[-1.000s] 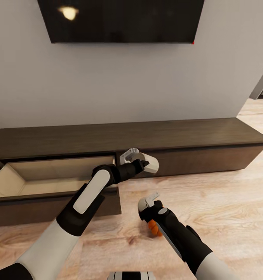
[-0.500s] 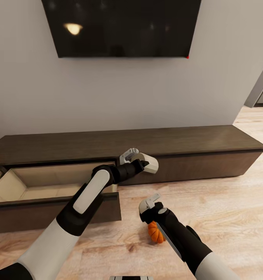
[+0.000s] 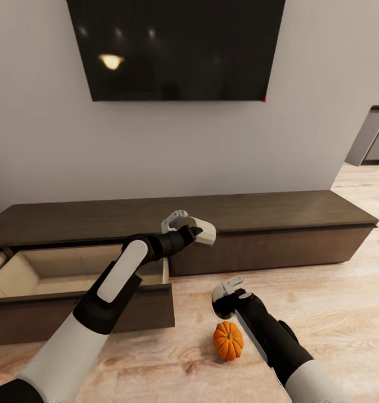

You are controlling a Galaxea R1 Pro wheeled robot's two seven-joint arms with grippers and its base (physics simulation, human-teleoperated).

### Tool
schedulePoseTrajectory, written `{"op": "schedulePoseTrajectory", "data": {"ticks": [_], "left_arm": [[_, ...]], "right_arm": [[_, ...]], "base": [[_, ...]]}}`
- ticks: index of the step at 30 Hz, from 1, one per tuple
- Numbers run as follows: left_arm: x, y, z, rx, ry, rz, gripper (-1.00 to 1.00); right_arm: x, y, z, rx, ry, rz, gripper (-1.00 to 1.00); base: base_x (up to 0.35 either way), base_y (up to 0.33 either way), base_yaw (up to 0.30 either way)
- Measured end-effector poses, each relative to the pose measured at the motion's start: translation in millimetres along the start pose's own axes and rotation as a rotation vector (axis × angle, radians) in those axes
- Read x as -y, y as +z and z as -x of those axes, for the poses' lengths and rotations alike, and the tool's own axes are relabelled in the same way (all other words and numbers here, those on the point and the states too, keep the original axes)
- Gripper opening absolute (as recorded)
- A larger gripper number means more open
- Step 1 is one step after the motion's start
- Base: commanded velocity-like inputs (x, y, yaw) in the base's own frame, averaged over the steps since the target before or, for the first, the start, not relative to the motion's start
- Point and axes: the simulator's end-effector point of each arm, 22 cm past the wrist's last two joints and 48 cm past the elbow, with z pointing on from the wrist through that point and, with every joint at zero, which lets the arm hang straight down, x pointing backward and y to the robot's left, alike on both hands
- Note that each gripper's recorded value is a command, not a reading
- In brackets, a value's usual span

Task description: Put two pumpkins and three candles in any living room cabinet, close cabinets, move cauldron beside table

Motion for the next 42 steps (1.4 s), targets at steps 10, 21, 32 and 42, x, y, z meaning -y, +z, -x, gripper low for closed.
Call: {"op": "schedulePoseTrajectory", "data": {"ticks": [10,21,32,42], "left_arm": [[-3.8,-22.1,31.7,0.063,0.006,0.036,-1.0],[-93.2,-58.5,27.1,-0.036,0.071,0.395,-1.0],[-147.1,-58.4,-20.7,-0.222,-0.073,0.476,-1.0],[-121.3,-72.8,5.5,-0.176,-0.047,0.443,-1.0]], "right_arm": [[48.0,-22.0,-7.6,-0.093,0.126,-0.051,-1.0],[59.2,-42.6,2.1,-0.092,0.141,-0.067,-1.0],[66.2,-61.1,7.5,-0.103,0.148,-0.078,-1.0],[118.9,-124.2,84.6,0.091,0.104,-0.177,-1.0]], "base": [[0.0,0.0,0.0],[0.0,0.0,0.0],[0.0,0.0,0.0],[0.0,0.0,0.014]]}}
